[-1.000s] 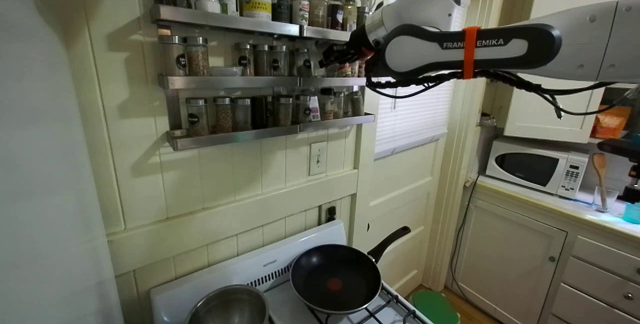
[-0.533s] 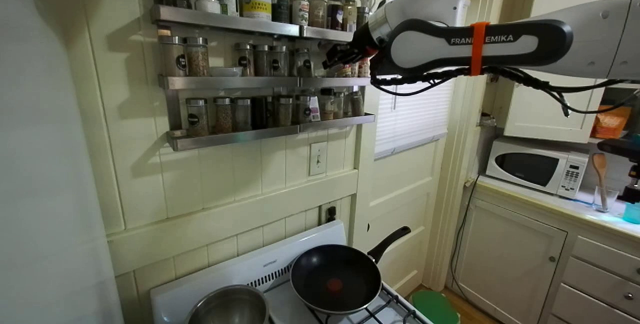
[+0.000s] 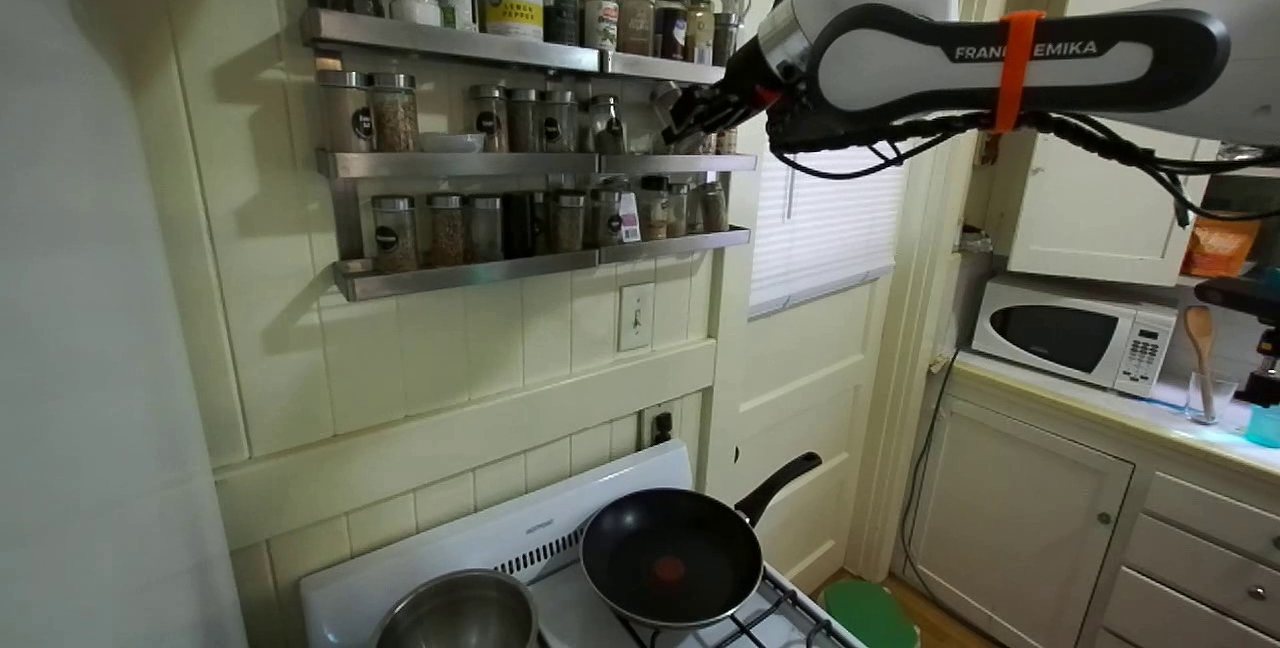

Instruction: Put some of the contents jar on the pan

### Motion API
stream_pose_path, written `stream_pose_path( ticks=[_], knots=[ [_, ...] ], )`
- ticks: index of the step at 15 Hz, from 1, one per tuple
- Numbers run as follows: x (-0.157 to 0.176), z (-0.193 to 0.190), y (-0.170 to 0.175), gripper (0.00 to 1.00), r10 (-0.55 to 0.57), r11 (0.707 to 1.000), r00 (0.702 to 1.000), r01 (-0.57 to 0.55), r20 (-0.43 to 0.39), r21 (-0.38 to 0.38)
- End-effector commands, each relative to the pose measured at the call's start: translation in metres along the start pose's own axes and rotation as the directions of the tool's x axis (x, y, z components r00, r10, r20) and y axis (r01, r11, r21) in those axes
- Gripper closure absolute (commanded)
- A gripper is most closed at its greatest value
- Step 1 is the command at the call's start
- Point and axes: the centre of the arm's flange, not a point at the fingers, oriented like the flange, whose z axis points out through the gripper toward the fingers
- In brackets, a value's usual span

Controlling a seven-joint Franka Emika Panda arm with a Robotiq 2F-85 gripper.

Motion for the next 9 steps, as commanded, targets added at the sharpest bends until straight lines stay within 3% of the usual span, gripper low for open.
stream_pose_path(
  ticks=[1, 3, 9],
  knots=[
    [-0.035, -0.031, -0.005, 0.77, 0.019, 0.997, 1.000, -0.019, 0.003, 0.076],
    [-0.053, -0.040, -0.012, 0.77, 0.038, 0.988, 0.999, -0.037, -0.002, 0.148],
    [-0.103, -0.051, -0.030, 0.77, 0.026, 0.962, 0.991, 0.011, -0.130, 0.273]
  ],
)
